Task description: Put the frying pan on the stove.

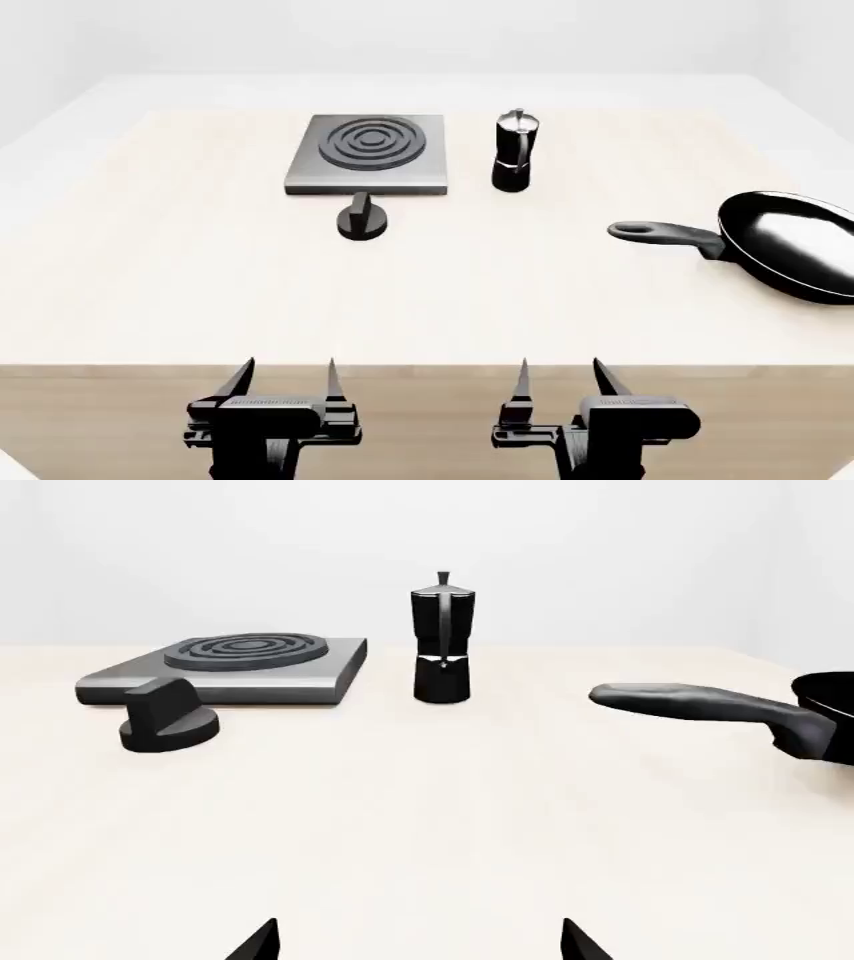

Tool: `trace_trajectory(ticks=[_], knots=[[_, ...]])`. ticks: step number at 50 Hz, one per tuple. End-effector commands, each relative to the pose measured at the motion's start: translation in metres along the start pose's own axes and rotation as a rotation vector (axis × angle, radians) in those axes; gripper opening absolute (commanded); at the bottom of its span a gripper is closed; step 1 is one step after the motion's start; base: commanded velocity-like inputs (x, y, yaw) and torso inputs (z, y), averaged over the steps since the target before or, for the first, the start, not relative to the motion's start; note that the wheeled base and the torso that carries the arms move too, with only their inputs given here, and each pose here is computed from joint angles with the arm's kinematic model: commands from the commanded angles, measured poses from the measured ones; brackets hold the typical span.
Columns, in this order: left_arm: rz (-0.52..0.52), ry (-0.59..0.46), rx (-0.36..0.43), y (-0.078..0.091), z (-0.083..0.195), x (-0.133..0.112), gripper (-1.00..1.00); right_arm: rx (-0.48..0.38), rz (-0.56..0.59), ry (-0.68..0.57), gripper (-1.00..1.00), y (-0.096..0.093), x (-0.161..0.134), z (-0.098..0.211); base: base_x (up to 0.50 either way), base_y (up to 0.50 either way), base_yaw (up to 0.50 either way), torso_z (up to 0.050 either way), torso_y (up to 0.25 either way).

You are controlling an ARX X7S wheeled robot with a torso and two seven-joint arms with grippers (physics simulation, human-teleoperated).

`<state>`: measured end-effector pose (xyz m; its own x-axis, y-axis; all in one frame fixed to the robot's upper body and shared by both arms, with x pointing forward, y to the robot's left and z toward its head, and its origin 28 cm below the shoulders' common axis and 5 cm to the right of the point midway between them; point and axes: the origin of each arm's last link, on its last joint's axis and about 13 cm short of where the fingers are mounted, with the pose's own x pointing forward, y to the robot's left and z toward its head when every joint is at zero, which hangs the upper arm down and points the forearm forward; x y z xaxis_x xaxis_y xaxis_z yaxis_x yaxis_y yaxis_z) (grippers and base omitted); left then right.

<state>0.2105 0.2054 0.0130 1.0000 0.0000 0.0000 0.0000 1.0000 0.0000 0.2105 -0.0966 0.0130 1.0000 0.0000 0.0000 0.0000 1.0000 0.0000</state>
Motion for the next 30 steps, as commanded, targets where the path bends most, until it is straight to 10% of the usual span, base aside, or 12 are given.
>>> trace_trajectory(ticks=[1,30], knots=[[-0.019,0.005,0.016,-0.001,0.003,0.000,1.00,-0.028,-0.019,-0.007,1.00,0.001,-0.001,0.004,0.00,0.00,0.00,0.000,0.000],[-0.062,-0.114,0.021,-0.004,0.057,-0.016,1.00,-0.060,0.004,-0.131,1.00,0.005,-0.018,0.065,0.04,0.00,0.00,0.000,0.000]])
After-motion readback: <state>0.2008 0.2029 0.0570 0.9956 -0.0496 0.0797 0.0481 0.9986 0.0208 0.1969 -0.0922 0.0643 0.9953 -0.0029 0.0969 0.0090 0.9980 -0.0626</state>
